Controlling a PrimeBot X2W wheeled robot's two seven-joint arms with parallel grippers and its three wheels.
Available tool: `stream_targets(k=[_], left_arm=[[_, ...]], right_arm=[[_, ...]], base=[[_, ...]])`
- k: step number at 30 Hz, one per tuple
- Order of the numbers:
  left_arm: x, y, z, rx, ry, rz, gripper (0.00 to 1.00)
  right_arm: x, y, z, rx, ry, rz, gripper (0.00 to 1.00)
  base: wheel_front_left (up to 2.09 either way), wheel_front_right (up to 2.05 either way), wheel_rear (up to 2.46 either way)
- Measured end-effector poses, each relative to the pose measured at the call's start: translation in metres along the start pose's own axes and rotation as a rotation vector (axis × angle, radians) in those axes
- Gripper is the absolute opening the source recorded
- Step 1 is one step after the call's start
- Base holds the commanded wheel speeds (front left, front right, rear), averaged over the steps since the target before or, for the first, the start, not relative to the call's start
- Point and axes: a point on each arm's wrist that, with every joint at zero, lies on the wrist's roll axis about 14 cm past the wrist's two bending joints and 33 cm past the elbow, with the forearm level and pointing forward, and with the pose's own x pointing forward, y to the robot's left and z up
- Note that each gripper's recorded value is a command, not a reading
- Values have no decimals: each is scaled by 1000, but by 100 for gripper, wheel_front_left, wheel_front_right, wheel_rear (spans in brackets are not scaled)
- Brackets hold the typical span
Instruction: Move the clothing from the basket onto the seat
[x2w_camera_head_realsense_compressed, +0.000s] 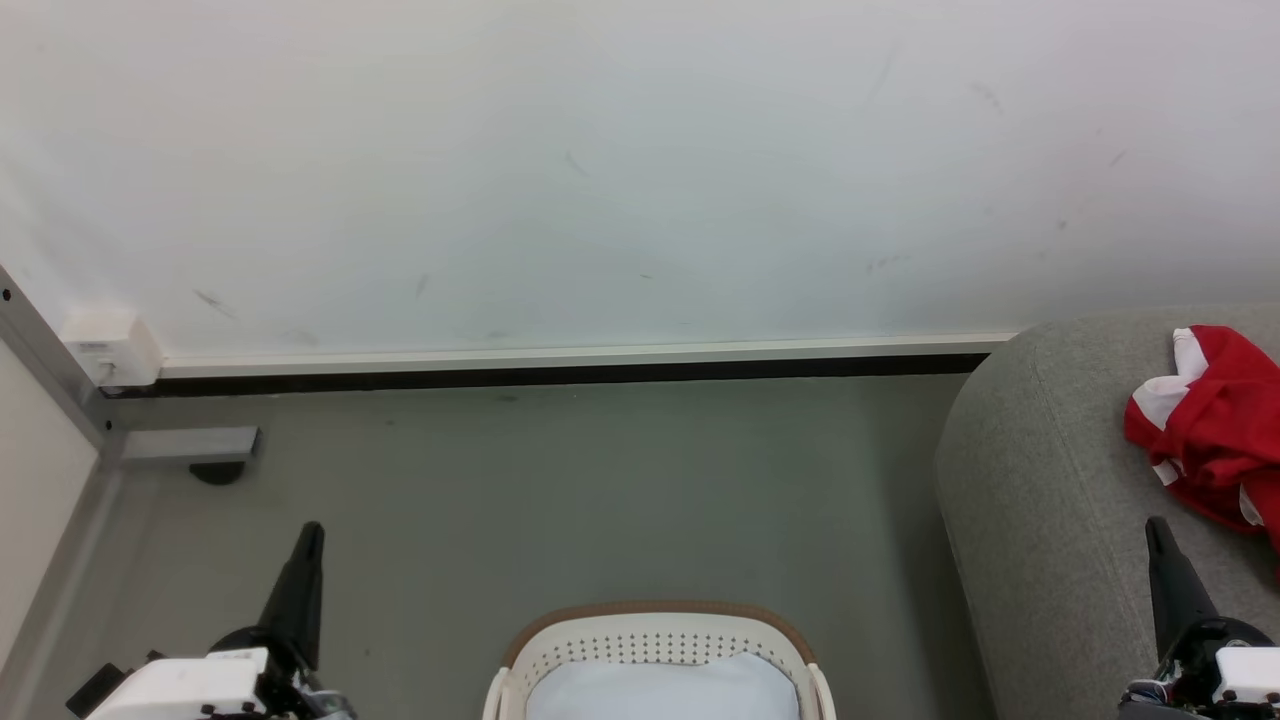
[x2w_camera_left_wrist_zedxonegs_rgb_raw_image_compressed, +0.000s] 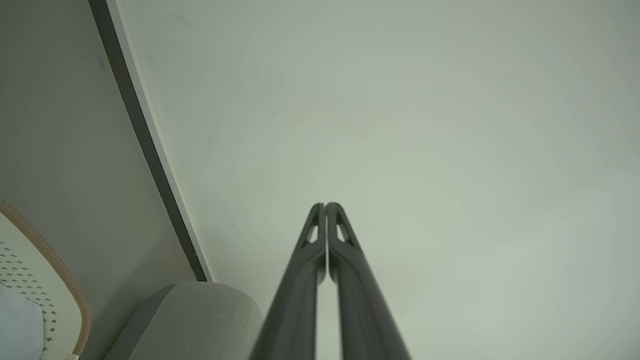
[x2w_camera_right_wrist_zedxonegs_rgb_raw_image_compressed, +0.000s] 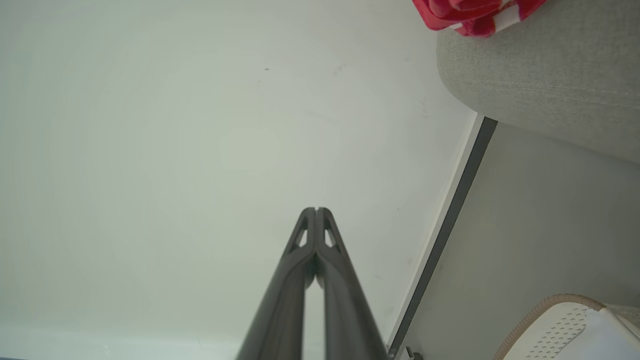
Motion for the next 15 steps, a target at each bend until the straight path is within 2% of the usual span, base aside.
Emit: stream_targets(k=[15], left_arm=[[0, 0, 0, 0, 0, 0, 0]], right_arm=[[0, 1, 0, -2, -2, 1, 0]], base=[[0, 0, 0]])
